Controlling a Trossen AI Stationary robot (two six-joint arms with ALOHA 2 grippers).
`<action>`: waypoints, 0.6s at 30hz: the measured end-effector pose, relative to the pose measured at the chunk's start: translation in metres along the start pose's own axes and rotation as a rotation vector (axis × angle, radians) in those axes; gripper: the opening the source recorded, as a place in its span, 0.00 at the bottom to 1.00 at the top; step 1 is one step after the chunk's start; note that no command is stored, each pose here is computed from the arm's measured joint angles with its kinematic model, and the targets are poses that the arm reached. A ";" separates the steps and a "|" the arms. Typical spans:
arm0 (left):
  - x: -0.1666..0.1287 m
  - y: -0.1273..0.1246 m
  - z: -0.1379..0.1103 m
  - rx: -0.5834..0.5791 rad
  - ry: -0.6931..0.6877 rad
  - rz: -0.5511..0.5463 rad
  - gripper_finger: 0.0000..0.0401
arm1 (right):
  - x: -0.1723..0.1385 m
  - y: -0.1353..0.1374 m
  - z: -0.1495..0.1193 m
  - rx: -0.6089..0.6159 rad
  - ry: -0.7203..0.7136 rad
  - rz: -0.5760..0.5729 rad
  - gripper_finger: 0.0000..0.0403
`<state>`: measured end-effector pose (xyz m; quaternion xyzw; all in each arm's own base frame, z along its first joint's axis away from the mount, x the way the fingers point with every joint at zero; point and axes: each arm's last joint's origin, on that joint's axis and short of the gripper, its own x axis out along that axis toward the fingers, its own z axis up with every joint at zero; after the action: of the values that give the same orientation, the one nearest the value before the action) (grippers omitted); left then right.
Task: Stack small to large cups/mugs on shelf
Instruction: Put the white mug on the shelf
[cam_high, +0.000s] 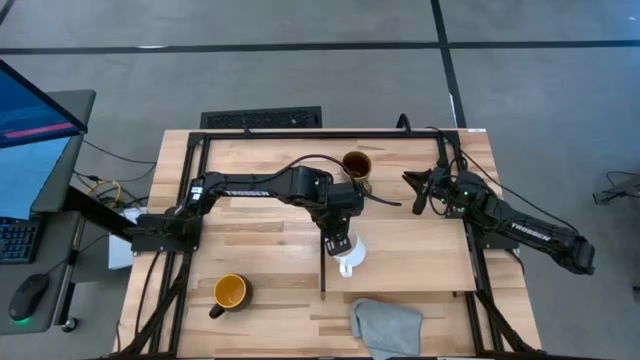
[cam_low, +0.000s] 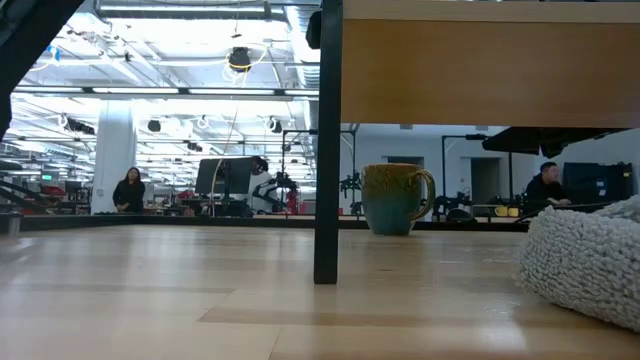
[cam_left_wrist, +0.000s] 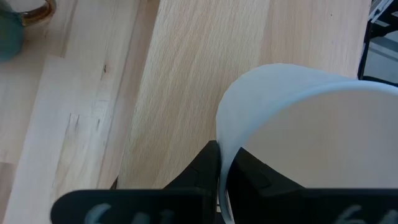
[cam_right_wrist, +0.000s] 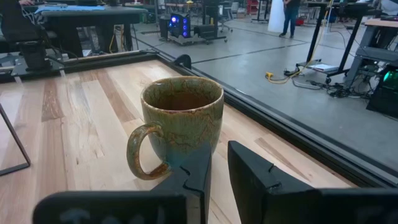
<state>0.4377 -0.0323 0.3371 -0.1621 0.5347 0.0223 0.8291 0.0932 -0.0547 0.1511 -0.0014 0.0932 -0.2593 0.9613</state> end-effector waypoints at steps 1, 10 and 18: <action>0.000 0.000 0.000 0.000 0.000 0.000 0.02 | 0.000 0.000 0.000 0.000 0.000 0.000 0.19; 0.000 0.000 0.000 0.000 -0.005 0.005 0.02 | 0.000 0.000 0.000 0.000 0.000 0.000 0.19; 0.000 0.000 0.000 -0.001 -0.004 0.000 0.02 | 0.000 0.000 0.000 0.000 0.000 0.000 0.19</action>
<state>0.4379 -0.0323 0.3375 -0.1623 0.5331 0.0230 0.8300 0.0932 -0.0547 0.1511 -0.0014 0.0932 -0.2592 0.9613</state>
